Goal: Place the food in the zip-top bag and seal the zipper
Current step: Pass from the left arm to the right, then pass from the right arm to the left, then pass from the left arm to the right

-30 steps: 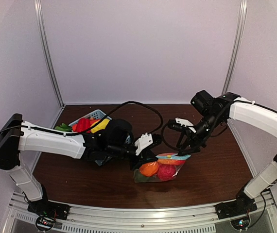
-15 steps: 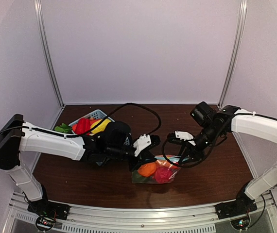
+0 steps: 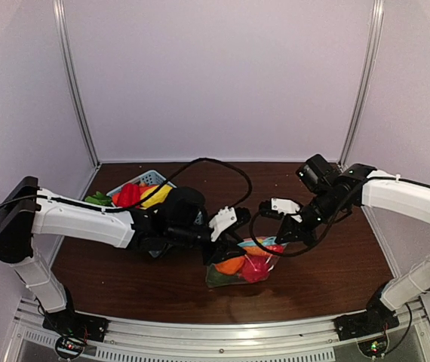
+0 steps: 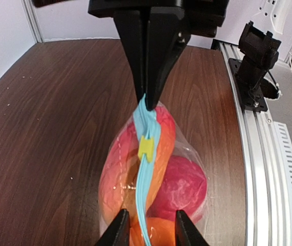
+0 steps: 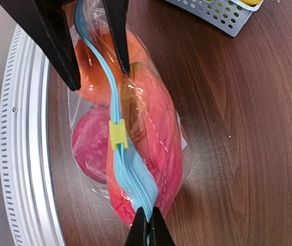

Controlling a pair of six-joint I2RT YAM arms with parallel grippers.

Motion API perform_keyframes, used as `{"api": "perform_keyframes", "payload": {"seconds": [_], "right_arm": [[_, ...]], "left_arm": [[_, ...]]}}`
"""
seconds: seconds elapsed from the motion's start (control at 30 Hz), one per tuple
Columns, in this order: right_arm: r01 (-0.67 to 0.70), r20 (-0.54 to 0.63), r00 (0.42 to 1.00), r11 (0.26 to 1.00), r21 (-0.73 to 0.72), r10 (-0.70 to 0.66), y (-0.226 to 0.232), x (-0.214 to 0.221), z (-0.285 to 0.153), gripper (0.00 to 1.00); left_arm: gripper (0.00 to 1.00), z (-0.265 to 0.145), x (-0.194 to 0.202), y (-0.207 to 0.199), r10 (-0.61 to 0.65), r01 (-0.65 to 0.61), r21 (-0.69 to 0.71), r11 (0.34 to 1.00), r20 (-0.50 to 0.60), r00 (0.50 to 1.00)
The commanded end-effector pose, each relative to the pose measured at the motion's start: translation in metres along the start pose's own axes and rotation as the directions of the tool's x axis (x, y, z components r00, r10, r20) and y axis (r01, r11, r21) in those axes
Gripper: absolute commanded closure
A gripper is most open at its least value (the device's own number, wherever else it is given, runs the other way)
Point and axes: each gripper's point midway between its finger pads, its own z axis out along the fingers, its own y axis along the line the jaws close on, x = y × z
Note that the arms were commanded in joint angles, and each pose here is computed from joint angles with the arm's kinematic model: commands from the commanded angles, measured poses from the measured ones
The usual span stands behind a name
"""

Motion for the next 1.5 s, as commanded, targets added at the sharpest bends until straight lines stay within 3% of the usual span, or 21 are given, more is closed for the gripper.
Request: {"api": "perform_keyframes", "payload": {"seconds": [0.0,0.07,0.17,0.23,0.33,0.5,0.87,1.0,1.17,1.3,1.47], "right_arm": [[0.053,0.062,0.997,0.999,-0.010,-0.052,0.007,-0.022,-0.019,1.00],[0.064,0.070,0.996,0.997,-0.034,-0.062,0.012,-0.025,-0.022,1.00],[0.070,0.065,0.996,0.995,-0.067,-0.065,0.019,-0.023,-0.022,1.00],[0.075,0.065,0.995,0.994,-0.077,-0.070,0.021,-0.022,-0.023,0.98],[0.093,0.099,0.991,0.992,-0.084,-0.085,0.023,-0.032,-0.029,0.76],[0.126,0.120,0.986,0.989,-0.078,-0.116,0.020,-0.047,-0.028,0.55],[0.141,0.069,0.989,0.980,-0.140,-0.133,0.035,-0.044,-0.002,0.54],[0.131,0.067,0.990,0.981,-0.144,-0.122,0.034,-0.042,0.001,0.63],[0.118,0.093,0.990,0.985,-0.126,-0.107,0.034,-0.046,-0.006,0.52],[0.125,0.071,0.991,0.985,-0.120,-0.117,0.035,-0.039,-0.004,0.51],[0.109,0.058,0.993,0.984,-0.138,-0.102,0.035,-0.032,0.007,0.65]], "left_arm": [[0.65,0.016,-0.017,-0.005,-0.034,0.033,0.063,0.997,0.017,0.999],[0.68,0.021,-0.013,-0.007,-0.038,0.038,0.084,0.996,0.006,0.999],[1.00,0.023,-0.011,-0.010,-0.045,0.044,0.103,0.994,0.005,0.999],[1.00,0.021,-0.012,-0.010,-0.049,0.048,0.100,0.994,0.014,0.999],[1.00,0.017,-0.011,-0.010,-0.050,0.048,0.089,0.995,0.023,0.998],[1.00,0.008,-0.024,-0.010,-0.040,0.035,0.081,0.996,0.059,0.997],[1.00,-0.012,-0.047,-0.008,-0.028,0.023,0.044,0.999,0.126,0.992],[1.00,-0.015,-0.047,-0.007,-0.029,0.026,0.028,0.999,0.136,0.990],[1.00,-0.016,-0.042,-0.006,-0.026,0.024,0.019,1.000,0.144,0.989],[1.00,-0.018,-0.041,-0.006,-0.036,0.035,0.013,0.999,0.159,0.987],[1.00,-0.020,-0.046,-0.006,-0.048,0.046,0.014,0.999,0.186,0.981]]}}
